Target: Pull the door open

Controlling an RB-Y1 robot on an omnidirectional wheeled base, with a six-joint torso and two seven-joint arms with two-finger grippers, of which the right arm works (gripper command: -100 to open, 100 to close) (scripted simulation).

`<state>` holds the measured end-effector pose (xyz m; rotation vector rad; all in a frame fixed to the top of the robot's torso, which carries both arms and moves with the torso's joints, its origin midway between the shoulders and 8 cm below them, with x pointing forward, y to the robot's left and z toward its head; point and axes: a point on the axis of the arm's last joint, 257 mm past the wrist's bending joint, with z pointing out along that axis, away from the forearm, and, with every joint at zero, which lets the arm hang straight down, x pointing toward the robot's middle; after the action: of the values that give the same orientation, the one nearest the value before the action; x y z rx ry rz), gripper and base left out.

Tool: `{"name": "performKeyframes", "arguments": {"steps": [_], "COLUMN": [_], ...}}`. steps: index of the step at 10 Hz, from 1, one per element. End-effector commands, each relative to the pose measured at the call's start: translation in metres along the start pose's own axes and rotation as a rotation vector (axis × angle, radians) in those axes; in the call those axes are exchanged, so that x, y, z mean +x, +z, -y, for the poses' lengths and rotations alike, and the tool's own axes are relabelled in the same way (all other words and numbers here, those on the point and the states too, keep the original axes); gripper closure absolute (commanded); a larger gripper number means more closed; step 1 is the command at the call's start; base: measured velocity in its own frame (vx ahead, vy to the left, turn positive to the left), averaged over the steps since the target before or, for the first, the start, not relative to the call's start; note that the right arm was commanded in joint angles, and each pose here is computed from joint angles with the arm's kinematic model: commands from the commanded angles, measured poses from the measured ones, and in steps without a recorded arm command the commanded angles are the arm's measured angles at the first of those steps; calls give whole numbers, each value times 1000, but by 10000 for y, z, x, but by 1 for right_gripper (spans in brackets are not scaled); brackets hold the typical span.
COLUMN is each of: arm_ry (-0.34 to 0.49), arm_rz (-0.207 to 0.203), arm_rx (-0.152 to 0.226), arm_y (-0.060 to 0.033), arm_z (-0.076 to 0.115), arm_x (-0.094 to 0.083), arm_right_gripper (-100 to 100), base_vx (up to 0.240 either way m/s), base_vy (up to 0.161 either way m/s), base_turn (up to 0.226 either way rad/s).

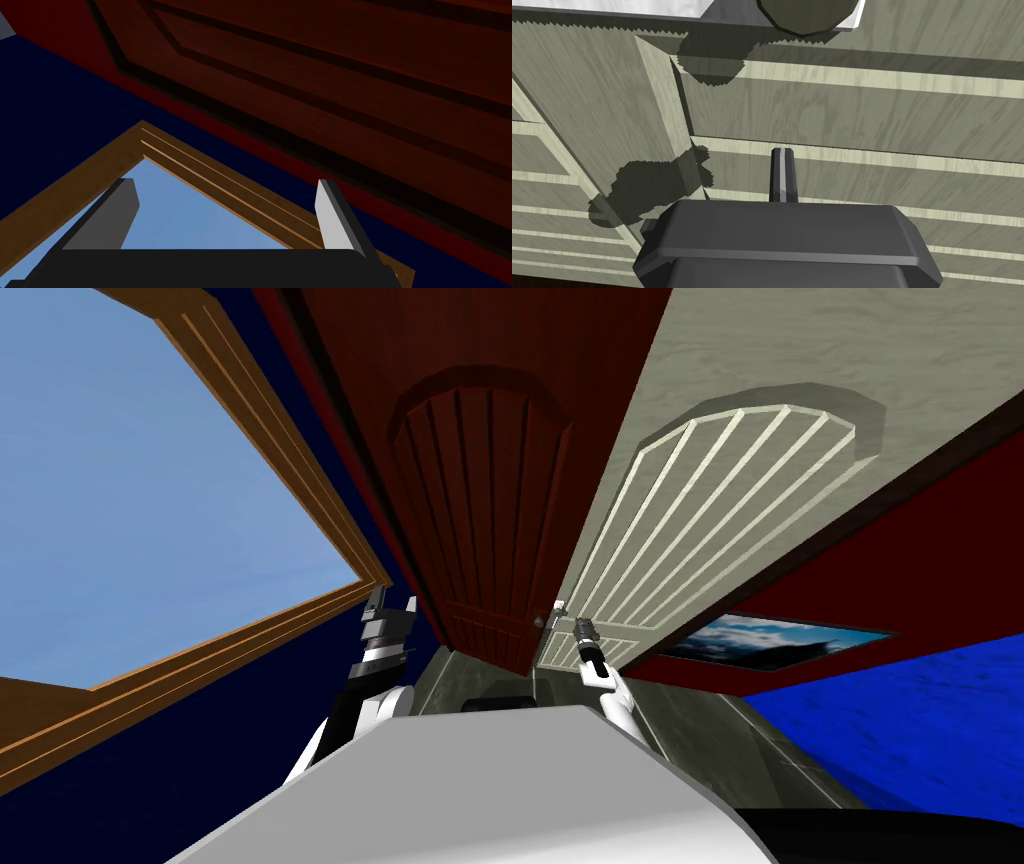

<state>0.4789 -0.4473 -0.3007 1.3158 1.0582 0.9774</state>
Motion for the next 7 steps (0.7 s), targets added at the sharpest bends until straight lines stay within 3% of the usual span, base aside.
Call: {"name": "performKeyframes", "arguments": {"steps": [1,5,6,7], "arm_ry": [-5,-2,4,19], "arm_rz": [11,6,-5,-36], "arm_rx": [7,15,13,-1], "arm_y": [-27,-87,-91,-68], "arm_z": [53,99,97,53], "arm_x": [-89,-88,-18,179], "arm_right_gripper": [-100,-100,-100,-100], "base_vx": [-167,-198,-213,-180], "base_vy": [-14,25,-8,32], "base_turn": [-87,-23,14,142]}}
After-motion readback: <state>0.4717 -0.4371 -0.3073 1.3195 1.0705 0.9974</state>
